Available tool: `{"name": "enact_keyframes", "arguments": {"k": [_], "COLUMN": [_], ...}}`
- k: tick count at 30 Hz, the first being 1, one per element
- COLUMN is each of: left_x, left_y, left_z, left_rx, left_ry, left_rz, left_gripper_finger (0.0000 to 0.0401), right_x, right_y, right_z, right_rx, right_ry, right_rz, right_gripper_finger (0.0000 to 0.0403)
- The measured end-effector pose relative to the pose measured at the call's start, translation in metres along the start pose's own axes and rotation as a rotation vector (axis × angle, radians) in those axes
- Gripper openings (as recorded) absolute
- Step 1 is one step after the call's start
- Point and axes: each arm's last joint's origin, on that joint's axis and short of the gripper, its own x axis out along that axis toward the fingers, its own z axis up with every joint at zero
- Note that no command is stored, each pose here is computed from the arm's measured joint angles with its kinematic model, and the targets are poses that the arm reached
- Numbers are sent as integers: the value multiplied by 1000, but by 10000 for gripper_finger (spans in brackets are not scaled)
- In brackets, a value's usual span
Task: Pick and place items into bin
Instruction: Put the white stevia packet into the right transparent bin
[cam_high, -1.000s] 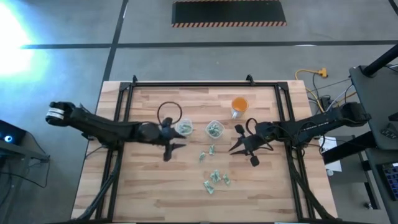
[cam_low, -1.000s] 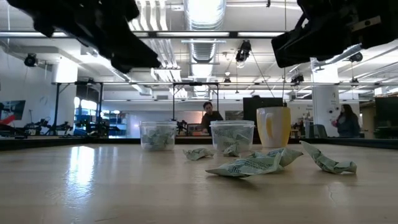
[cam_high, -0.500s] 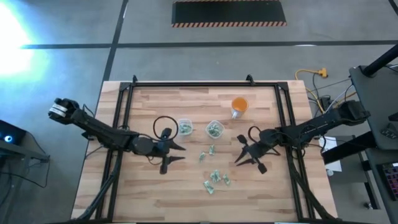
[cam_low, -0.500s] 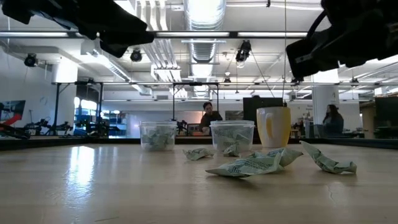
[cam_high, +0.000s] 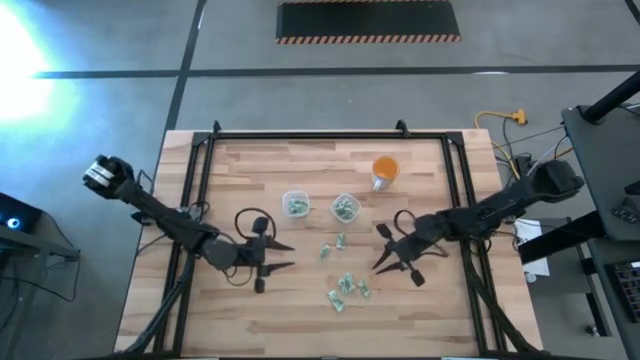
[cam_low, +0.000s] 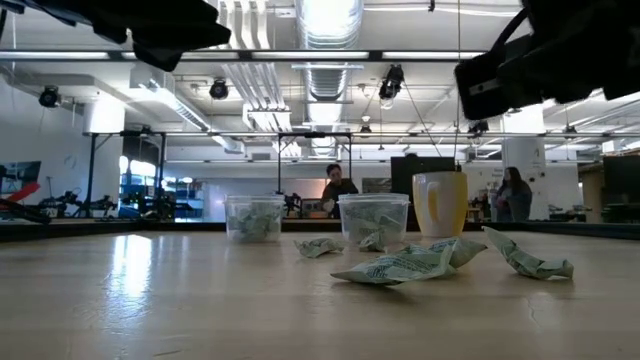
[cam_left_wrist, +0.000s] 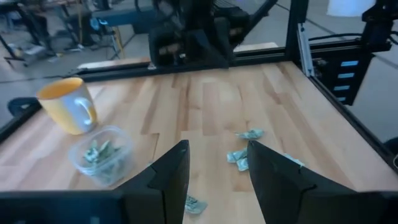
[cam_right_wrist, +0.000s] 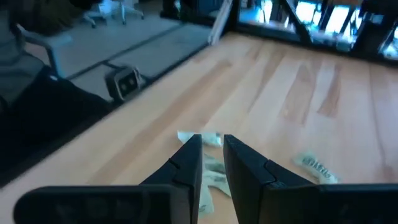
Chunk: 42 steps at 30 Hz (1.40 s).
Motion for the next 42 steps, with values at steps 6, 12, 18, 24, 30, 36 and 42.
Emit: {"name": "enact_keyframes", "arguments": {"k": [6,12,18,24,30,36,42], "left_x": [-7,-11,-15,-16,-16,-15,-14], "left_y": [-8,-15,-20,-21,-21,-22,-22], "left_z": [-1,-2,-3,-4,-4,-6,-8], "left_rx": [26,39,47,47,23,29,34], "left_ry": [-10,-5,-6,-8,-6,0,7], "left_rz": [33,7,3,-1,-1,18,19], "left_gripper_finger": [144,144,144,144,144,144,144], "right_x": [44,79,89,86,82,80,83], "right_y": [-11,-18,-20,-19,-18,-17,-17], "right_z": [-7,-17,-24,-28,-35,-40,-51], "right_rx": [24,47,82,124,133,132,155], "right_ry": [105,176,226,238,262,277,317], "right_rz": [12,96,123,121,122,119,109], "right_gripper_finger": [57,57,66,113,158,177,172]}}
